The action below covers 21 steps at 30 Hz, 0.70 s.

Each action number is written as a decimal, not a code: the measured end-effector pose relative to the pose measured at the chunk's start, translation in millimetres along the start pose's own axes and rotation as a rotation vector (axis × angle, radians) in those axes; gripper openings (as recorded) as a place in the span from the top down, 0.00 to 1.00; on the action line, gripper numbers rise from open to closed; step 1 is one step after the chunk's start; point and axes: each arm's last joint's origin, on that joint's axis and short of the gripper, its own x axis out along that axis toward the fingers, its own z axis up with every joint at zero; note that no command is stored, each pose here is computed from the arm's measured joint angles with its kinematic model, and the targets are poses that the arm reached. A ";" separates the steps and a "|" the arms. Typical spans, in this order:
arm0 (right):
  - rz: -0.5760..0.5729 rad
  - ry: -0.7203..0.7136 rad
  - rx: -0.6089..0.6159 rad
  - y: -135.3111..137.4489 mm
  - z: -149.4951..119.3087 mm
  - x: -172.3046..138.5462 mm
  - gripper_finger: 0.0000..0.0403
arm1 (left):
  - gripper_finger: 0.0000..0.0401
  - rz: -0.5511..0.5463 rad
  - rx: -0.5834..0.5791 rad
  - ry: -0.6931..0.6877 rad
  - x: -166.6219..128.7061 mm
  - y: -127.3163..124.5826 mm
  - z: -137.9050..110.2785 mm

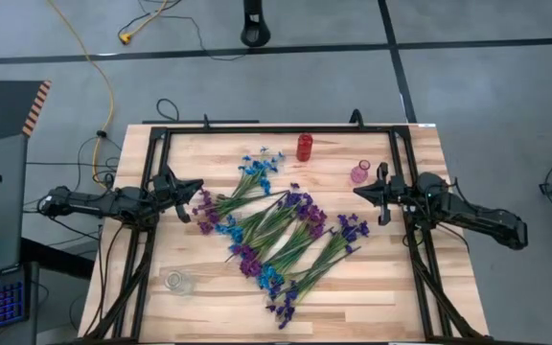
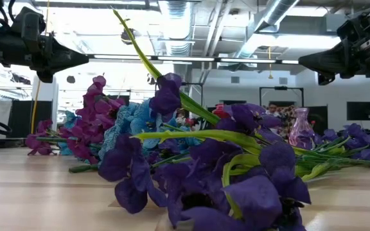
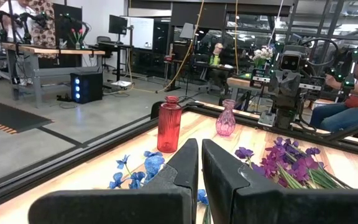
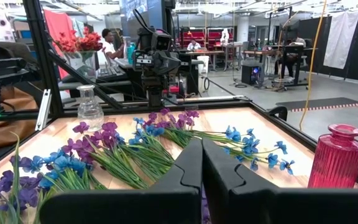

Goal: Sort flowers into vase by color
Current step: Put the top blue flowers into the red vase

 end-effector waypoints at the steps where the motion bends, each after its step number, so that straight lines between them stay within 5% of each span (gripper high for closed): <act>1: 0.000 -0.001 0.000 0.0 0.1 0.0 0.93 | 0.98 0.000 -0.001 0.000 0.0 0.0 0.0; 13: 0.000 -0.006 0.032 0.0 0.6 0.0 0.92 | 0.96 0.000 0.007 0.000 0.0 0.0 0.0; 21: 0.001 -0.008 0.173 0.0 0.8 0.0 0.76 | 0.76 0.049 -0.047 -0.006 0.0 1.5 0.0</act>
